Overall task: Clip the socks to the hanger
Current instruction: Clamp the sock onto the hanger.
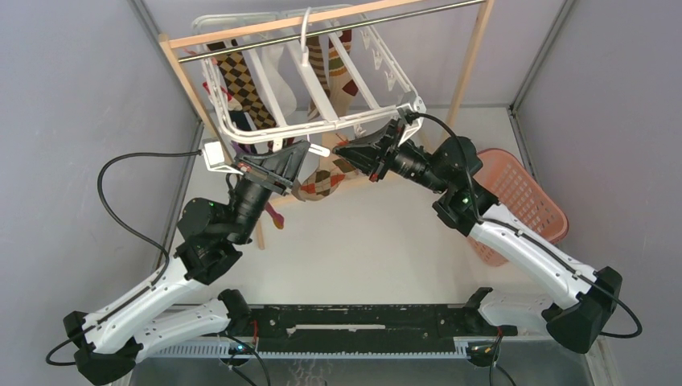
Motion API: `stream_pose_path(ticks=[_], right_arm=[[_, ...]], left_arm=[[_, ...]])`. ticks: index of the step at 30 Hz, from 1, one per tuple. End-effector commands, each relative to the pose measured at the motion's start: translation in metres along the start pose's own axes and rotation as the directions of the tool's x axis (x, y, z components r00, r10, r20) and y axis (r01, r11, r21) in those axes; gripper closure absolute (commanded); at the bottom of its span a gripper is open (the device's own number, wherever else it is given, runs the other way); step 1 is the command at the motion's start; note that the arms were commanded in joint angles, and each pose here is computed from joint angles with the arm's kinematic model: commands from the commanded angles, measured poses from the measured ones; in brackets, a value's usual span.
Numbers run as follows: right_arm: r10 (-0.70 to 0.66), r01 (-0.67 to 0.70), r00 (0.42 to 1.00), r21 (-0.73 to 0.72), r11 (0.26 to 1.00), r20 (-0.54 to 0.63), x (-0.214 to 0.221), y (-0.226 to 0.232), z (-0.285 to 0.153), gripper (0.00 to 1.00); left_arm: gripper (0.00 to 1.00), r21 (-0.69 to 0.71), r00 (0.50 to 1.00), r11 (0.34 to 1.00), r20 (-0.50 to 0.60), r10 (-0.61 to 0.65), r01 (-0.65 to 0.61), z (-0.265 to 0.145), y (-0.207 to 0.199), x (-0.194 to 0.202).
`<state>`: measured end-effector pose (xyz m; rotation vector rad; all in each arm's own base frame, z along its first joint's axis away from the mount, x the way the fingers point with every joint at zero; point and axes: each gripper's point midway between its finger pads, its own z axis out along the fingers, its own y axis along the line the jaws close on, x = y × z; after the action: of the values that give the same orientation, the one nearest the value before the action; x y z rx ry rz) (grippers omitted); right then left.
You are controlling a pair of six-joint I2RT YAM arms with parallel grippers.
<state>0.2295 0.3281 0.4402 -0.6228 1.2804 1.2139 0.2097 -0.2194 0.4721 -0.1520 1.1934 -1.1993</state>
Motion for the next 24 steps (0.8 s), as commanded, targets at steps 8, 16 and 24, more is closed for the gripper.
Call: stream_pose_path(ticks=[8, 16, 24], right_arm=[[0.013, -0.003, 0.995, -0.098, 0.995, 0.096, -0.04, 0.021, 0.009, 1.0], [0.013, -0.004, 0.996, -0.097, 0.995, 0.09, -0.039, 0.021, 0.009, 1.0], [0.016, -0.005, 0.996, -0.116, 0.993, 0.092, -0.039, 0.024, 0.01, 1.0]], left_arm=[[1.0, 0.0, 0.994, 0.998, -0.09, 0.056, -0.056, -0.003, 0.011, 0.026], [1.0, 0.006, 0.994, 0.998, -0.095, 0.058, -0.057, -0.003, 0.01, 0.027], [0.9, 0.02, 0.988, 0.998, -0.136, 0.069, -0.067, -0.001, 0.01, 0.038]])
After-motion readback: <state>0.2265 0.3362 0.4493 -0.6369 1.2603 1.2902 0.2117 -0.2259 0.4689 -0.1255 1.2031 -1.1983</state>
